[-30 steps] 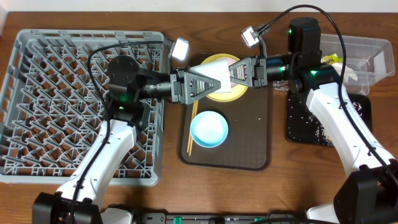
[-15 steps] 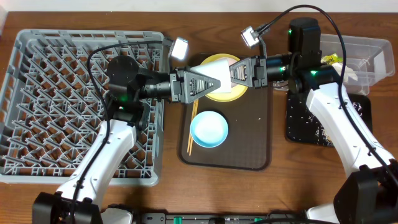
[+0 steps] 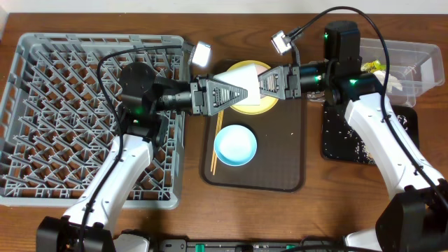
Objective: Sort waste into correct bins and load items into the dishwasher
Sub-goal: 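Grasp the white cup with the left gripper and release the right gripper, then carry the white cup with the left gripper over the dish rack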
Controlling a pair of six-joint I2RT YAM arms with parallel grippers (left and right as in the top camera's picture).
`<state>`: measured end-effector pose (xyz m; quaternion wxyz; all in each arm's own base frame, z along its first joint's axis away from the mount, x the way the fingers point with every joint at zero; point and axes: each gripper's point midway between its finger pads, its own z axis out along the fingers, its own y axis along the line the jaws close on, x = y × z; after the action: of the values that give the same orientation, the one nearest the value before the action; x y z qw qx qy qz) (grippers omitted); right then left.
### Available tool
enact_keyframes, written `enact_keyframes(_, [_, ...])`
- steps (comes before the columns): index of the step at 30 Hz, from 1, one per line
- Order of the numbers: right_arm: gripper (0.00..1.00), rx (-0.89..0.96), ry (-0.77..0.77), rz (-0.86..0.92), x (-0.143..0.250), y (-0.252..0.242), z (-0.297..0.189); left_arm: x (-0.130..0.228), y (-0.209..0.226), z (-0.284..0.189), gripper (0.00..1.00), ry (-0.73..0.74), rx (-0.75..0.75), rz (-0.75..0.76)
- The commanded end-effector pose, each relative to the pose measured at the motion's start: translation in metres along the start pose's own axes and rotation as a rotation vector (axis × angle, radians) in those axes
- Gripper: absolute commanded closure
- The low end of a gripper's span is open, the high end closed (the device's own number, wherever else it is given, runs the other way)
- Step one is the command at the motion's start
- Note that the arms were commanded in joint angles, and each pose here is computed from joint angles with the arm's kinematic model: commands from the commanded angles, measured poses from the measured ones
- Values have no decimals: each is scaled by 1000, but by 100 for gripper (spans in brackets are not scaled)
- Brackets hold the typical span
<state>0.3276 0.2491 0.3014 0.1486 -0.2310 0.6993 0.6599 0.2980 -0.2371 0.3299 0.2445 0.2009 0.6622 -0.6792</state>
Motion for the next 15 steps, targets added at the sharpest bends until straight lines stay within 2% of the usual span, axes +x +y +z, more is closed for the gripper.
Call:
enact_keyframes(1, [65, -23, 2, -11, -1, 7, -6, -3, -3, -6, 55, 1, -3, 69])
enact_keyframes(2, [65, -28, 2, -12, 0, 7, -8, -4, 1, -9, 56, -3, -14, 58])
enact_keyframes(4, [65, -27, -2, 1, 1, 6, -11, -7, 8, -17, 65, -18, -38, 46])
enact_keyframes(6, [64, -16, -14, 15, 1, 2, -17, -11, 17, -29, 66, -42, -68, 30])
enact_keyframes(11, [49, 50, -59, 29, -1, -13, -34, -24, 27, -57, 72, -99, -117, 23])
enact_keyframes(15, [54, 187, -94, 63, 1, -39, -45, -31, 35, -78, 80, -135, -156, 39])
